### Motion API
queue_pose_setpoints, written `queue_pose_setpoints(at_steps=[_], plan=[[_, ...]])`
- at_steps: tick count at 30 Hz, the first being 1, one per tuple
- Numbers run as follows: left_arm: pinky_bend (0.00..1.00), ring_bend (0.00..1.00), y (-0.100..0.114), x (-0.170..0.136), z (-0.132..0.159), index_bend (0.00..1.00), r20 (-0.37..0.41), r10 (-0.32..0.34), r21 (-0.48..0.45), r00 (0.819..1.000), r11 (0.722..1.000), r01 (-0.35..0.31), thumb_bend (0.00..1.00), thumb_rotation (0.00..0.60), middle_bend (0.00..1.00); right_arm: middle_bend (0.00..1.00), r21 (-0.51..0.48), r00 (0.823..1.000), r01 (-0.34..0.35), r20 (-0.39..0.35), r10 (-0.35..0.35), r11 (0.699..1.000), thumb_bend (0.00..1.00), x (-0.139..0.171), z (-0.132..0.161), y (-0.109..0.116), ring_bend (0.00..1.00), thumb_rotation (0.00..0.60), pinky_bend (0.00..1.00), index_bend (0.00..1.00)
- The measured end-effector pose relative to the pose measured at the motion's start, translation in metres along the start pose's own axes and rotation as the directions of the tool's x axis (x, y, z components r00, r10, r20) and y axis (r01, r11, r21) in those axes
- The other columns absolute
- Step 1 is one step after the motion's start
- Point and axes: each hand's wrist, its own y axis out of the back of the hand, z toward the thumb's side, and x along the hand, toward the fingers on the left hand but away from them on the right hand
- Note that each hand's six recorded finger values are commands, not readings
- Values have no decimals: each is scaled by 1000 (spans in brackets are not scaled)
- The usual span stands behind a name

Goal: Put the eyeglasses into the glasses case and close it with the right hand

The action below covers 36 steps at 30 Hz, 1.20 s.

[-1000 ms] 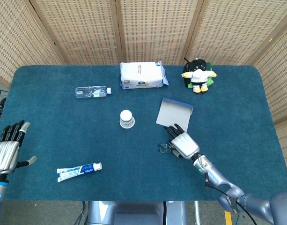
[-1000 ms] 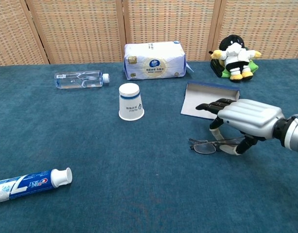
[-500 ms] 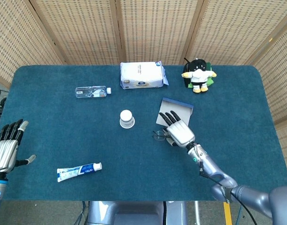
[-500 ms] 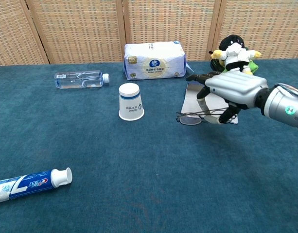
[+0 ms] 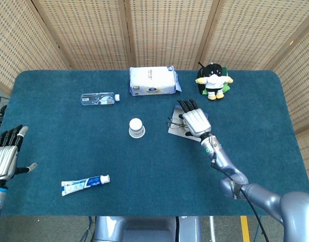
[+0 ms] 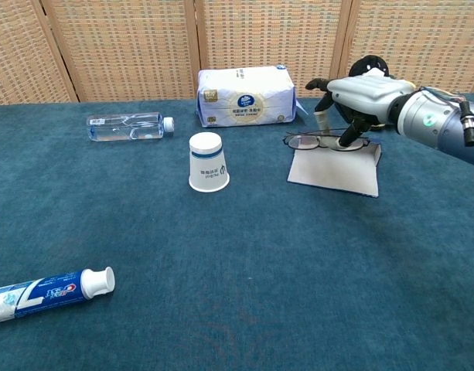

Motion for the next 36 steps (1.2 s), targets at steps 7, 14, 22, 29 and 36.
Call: queue_pose_setpoints(at_steps=[7,14,22,29,36], plan=[[0,0,-2,3,-1,0,-16,-10,-1,1000,1000,10,0,600,0,29,6,995,-10,101,9,1000,517,-19,-24,-13,0,600,39,643],[0,0,-3,7,-4,0,-32,-19,-2,999,1000,19,0,600,0,29,-12,987,-37,157,38,999,517,-29,-32,-31,0,600,39,644],[0,0,-4,7,-4,0,-36,-23,-5,999,1000,23,0,600,0,30,-6,985,-42,166,43,999,517,-33,-31,-36,0,600,39,644],[0,0,-5,7,-4,0,-37,-26,-7,999,1000,26,0,600,0,30,18,983,-52,177,48,998,503,-34,-29,-43,0,600,39,644],[0,0,-4,7,-5,0,-42,-23,-10,999,1000,23,0,600,0,0,33,981,-47,191,40,998,264,-38,-23,-43,0,600,39,210]])
